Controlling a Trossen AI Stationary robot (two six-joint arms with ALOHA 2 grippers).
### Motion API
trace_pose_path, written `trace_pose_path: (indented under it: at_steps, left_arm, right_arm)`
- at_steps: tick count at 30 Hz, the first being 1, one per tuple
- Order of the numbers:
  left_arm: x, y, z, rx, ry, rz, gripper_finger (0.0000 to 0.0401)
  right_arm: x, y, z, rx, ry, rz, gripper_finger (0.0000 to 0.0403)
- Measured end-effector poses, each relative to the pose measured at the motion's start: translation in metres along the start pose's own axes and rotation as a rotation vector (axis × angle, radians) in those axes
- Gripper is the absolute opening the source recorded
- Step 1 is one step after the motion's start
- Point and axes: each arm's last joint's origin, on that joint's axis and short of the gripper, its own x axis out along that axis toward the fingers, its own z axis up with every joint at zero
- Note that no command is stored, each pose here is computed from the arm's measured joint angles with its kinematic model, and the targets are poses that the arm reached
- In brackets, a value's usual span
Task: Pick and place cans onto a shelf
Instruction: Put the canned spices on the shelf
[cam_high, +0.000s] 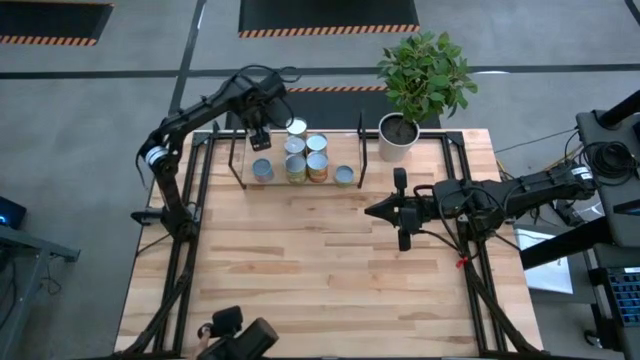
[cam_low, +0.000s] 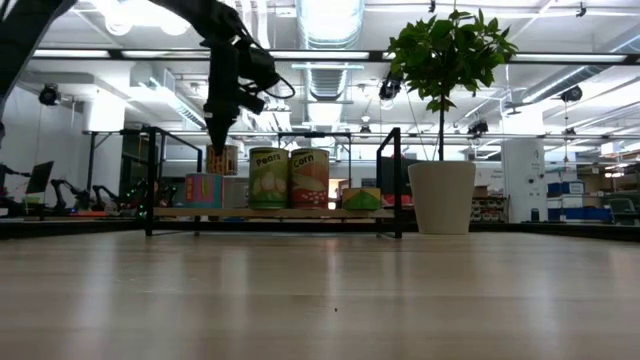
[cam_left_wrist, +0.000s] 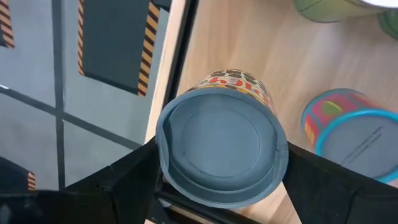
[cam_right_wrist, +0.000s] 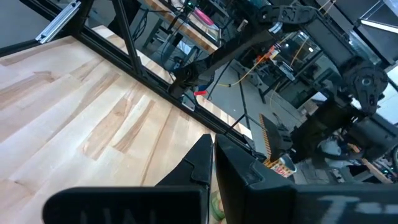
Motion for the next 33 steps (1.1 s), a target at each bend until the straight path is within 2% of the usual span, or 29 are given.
trace_pose_path:
  at_steps: [16,27,33]
  left_arm:
    - [0.03,-0.001,0.013,-0.035,0.071,-0.036,0.0288]
    - [0.032,0.002,0.011,0.214,0.076,-0.04,0.0288]
    - [0.033,0.006,0.01,0.264,0.066,-0.031,0.0288]
  right_arm:
    - [0.0,0.0,0.0,-0.001,0.003,-0.002,0.0009]
    - [0.0,0.0,0.0,-0.001,0.005,-0.005,0.0009]
    - [0.0,0.0,-0.001,-0.002,0.009,-0.002,0.0009]
